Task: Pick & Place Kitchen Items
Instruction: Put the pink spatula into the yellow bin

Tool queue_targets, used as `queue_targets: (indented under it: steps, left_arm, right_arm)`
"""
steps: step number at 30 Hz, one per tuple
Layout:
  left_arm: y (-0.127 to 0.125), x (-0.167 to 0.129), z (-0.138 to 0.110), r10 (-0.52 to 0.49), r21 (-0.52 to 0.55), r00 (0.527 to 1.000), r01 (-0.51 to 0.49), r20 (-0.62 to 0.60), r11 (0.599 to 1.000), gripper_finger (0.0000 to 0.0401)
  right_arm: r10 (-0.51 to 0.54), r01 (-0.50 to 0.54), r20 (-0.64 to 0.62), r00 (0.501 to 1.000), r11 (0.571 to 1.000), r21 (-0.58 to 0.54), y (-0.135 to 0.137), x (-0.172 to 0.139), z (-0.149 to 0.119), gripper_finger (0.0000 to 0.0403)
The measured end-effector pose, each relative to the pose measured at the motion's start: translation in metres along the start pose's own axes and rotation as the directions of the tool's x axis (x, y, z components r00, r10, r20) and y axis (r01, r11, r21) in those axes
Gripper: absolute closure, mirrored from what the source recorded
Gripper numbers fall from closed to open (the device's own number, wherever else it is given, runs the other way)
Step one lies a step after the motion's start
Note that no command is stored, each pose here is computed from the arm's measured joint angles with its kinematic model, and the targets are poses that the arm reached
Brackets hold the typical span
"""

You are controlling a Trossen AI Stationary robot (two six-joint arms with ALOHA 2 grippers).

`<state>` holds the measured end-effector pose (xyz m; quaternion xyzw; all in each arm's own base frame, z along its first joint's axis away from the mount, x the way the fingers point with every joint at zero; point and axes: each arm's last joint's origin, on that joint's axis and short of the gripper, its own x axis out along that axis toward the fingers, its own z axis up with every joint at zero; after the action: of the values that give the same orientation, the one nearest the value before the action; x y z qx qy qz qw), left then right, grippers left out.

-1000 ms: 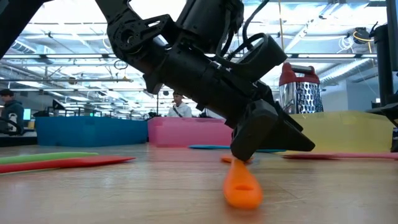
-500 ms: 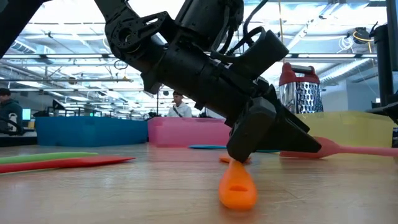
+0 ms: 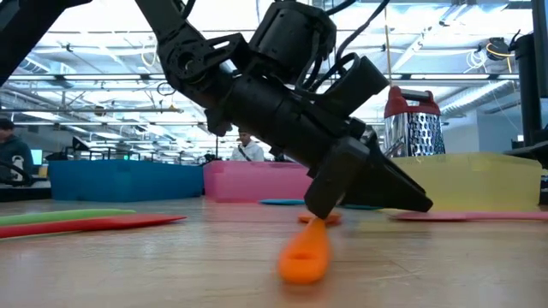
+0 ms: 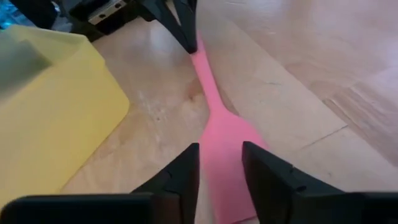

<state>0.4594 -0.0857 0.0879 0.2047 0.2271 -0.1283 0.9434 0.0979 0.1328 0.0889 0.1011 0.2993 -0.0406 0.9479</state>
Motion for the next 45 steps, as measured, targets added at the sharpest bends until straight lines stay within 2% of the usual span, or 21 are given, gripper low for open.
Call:
queue_targets:
  steps: [2, 5, 9, 13, 18, 27, 34, 39, 45]
  left_arm:
    - [-0.002, 0.000, 0.003, -0.023, -0.002, 0.999, 0.023, 0.036, 1.000, 0.0289]
    - [-0.006, 0.001, 0.006, -0.043, -0.004, 0.999, 0.043, 0.030, 0.999, 0.0283]
    - [-0.003, 0.003, 0.013, -0.004, -0.024, 1.000, 0.005, 0.014, 1.000, 0.0240]
    - [0.001, 0.003, 0.018, 0.010, -0.035, 0.999, -0.008, 0.034, 0.999, 0.0190]
    - [-0.002, 0.003, 0.014, -0.011, -0.124, 1.000, 0.010, -0.012, 0.992, 0.0156]
    - [-0.008, 0.017, -0.001, 0.009, -0.118, 1.000, -0.007, 0.015, 0.993, 0.0166]
    - [-0.009, 0.018, -0.004, 0.021, -0.125, 1.000, -0.021, -0.001, 0.992, 0.0171]
    - [-0.010, 0.018, -0.006, 0.015, -0.152, 1.000, -0.017, -0.018, 0.988, 0.0171]
    - [-0.010, 0.018, -0.007, 0.014, -0.189, 1.000, -0.019, -0.026, 0.982, 0.0171]
  right_arm:
    - [0.000, 0.000, 0.000, 1.000, 1.000, -0.004, 0.000, 0.000, 0.000, 0.0397]
    - [0.001, -0.001, -0.001, 1.000, 1.000, -0.003, 0.000, 0.000, 0.000, 0.0389]
    - [0.031, -0.031, -0.012, 0.999, 0.999, -0.012, 0.003, 0.000, 0.001, 0.0366]
    - [0.063, -0.065, -0.030, 0.998, 0.995, -0.070, 0.005, 0.000, 0.001, 0.0336]
    - [0.098, -0.104, -0.054, 0.994, 0.986, -0.131, 0.006, -0.002, 0.003, 0.0315]
    - [0.125, -0.129, -0.041, 0.991, 0.983, -0.128, 0.003, -0.012, 0.013, 0.0323]
    - [0.027, -0.042, -0.164, 0.986, 0.995, -0.092, -0.011, -0.013, 0.003, 0.0323]
    - [0.028, -0.040, -0.184, 0.983, 0.997, -0.065, -0.010, -0.011, 0.001, 0.0323]
    - [-0.006, -0.020, -0.201, 0.980, 0.992, -0.127, -0.011, -0.007, -0.004, 0.0323]
